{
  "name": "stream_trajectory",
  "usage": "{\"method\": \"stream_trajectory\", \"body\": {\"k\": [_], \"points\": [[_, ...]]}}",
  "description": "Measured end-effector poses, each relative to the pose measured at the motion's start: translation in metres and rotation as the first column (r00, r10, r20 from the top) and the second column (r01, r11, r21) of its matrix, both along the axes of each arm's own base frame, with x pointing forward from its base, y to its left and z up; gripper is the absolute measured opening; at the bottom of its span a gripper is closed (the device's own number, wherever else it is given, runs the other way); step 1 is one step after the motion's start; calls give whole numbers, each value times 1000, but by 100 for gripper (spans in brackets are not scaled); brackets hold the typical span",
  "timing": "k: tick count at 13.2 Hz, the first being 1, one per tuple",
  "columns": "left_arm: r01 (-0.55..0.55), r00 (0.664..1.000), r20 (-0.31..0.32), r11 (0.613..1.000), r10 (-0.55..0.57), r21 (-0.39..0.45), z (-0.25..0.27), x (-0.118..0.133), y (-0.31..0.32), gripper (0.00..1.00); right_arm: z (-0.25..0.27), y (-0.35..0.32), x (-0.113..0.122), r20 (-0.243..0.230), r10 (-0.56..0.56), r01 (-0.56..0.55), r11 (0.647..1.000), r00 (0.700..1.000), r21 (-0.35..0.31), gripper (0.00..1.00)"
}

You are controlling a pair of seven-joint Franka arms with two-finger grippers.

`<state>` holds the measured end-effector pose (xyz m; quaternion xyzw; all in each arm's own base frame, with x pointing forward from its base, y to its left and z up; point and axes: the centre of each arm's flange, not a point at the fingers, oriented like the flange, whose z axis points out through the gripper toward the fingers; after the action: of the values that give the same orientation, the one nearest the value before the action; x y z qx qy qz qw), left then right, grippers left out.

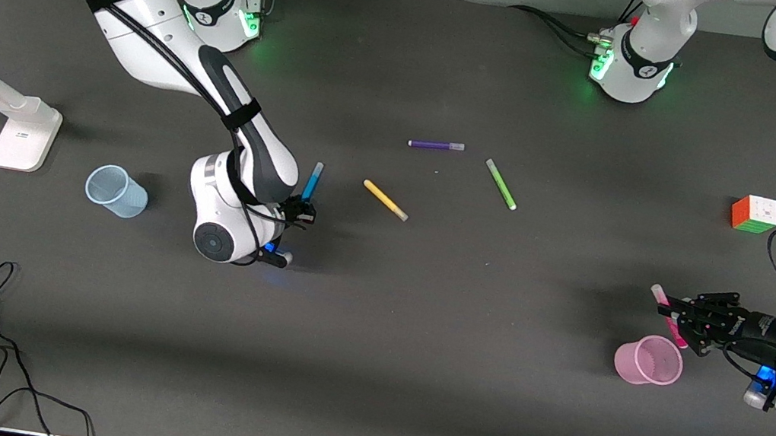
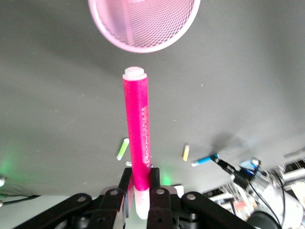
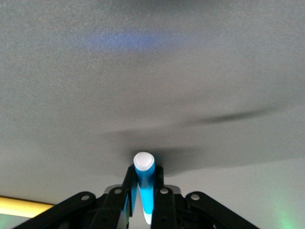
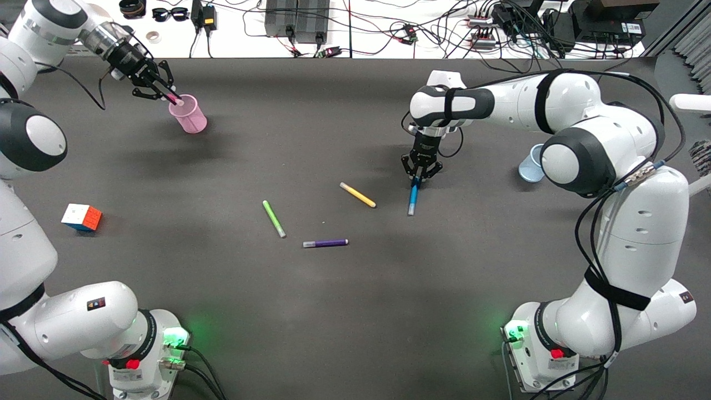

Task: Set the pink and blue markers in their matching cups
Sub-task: 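Lift the pink marker with the left gripper over the pink cup, then drop the pink marker into the pink cup while the right gripper carries the blue marker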

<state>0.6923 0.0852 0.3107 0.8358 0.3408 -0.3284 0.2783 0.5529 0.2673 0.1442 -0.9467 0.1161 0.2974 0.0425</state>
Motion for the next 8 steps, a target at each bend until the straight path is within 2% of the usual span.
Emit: {"method": "stream_trajectory", "body": {"k": [2, 4, 6, 8], "points": [[-23, 1000, 13, 998, 24, -61, -36, 2, 12, 18, 16, -1, 5, 14, 0, 0, 1000, 1000, 3, 17], [-22, 1000, 17, 995, 24, -98, -62, 1, 15, 18, 59, -16, 19, 55, 13, -12, 1000, 998, -21, 17], [-20, 999, 25, 994, 23, -110, -67, 2, 14, 18, 125, -53, 36, 133, 46, -35, 996, 990, -80, 17], [-14, 999, 43, 994, 19, -112, -65, 4, 14, 18, 190, -106, 46, 227, 107, -84, 991, 968, -108, 17]]}}
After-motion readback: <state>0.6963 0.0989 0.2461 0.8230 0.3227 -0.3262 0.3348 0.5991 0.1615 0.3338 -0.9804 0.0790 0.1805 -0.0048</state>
